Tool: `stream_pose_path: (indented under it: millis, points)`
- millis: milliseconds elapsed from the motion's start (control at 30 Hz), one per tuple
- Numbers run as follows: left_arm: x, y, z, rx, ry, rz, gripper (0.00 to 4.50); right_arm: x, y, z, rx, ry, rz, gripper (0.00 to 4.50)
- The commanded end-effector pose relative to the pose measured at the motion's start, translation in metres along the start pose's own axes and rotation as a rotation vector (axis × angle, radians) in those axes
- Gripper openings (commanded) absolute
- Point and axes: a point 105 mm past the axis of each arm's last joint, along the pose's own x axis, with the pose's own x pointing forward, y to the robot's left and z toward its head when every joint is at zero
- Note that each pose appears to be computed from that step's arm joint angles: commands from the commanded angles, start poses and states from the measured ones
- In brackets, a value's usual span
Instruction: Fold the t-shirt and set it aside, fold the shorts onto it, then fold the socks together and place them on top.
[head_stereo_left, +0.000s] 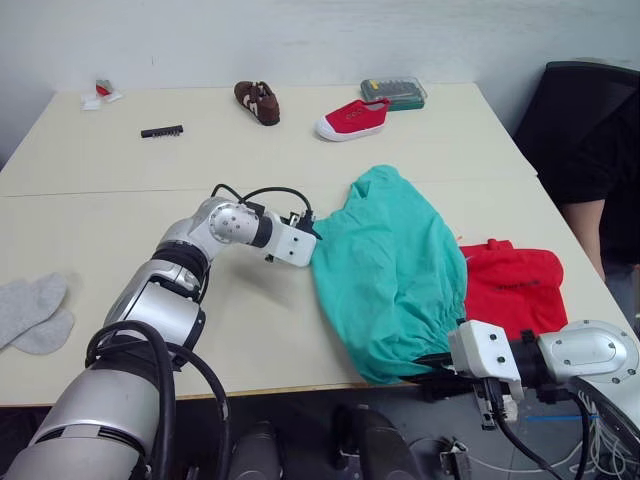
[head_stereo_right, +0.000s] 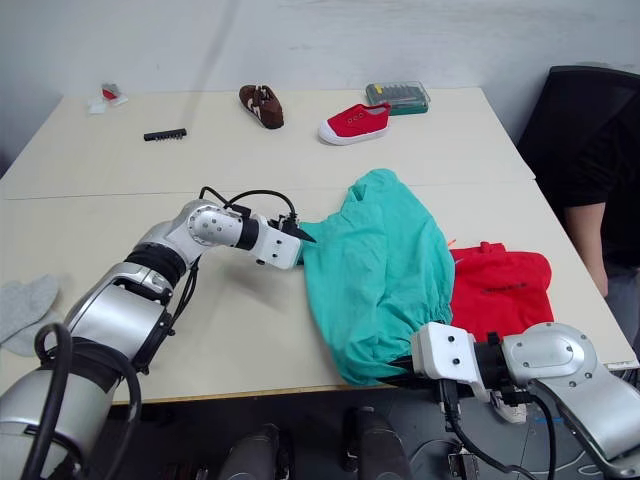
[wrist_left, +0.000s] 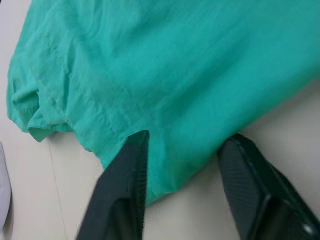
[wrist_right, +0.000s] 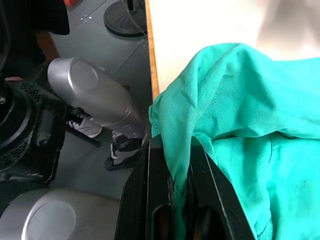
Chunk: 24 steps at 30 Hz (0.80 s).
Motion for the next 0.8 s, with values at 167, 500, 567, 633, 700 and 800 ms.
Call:
stream_pose_path:
  millis: [167,500,567,633,700,800]
  points:
    - [0.0,0.001,-0.002,-0.008,0.014,0.003,0.03,0.0,-0.003,0.012,-0.036,-0.033,-0.019,0.0]
    - [-0.06,-0.031,-0.023,-0.2,-0.077,-0.103,0.03,-0.002,-0.034,0.014,-0.071,-0.053,-0.157,0.0]
    - [-0.083,-0.053,-0.029,-0.277,-0.103,-0.151,0.03,-0.001,-0.041,0.016,-0.089,-0.08,-0.193,0.0]
    - [-0.096,-0.063,-0.028,-0.314,-0.124,-0.177,0.03,0.0,-0.044,0.018,-0.095,-0.097,-0.205,0.0]
    - [-0.119,-0.087,-0.03,-0.377,-0.103,-0.191,0.03,0.006,-0.043,0.022,-0.108,-0.123,-0.186,0.0]
    - [-0.149,-0.116,-0.017,-0.493,-0.088,-0.217,0.03,0.014,-0.045,0.025,-0.107,-0.157,-0.162,0.0]
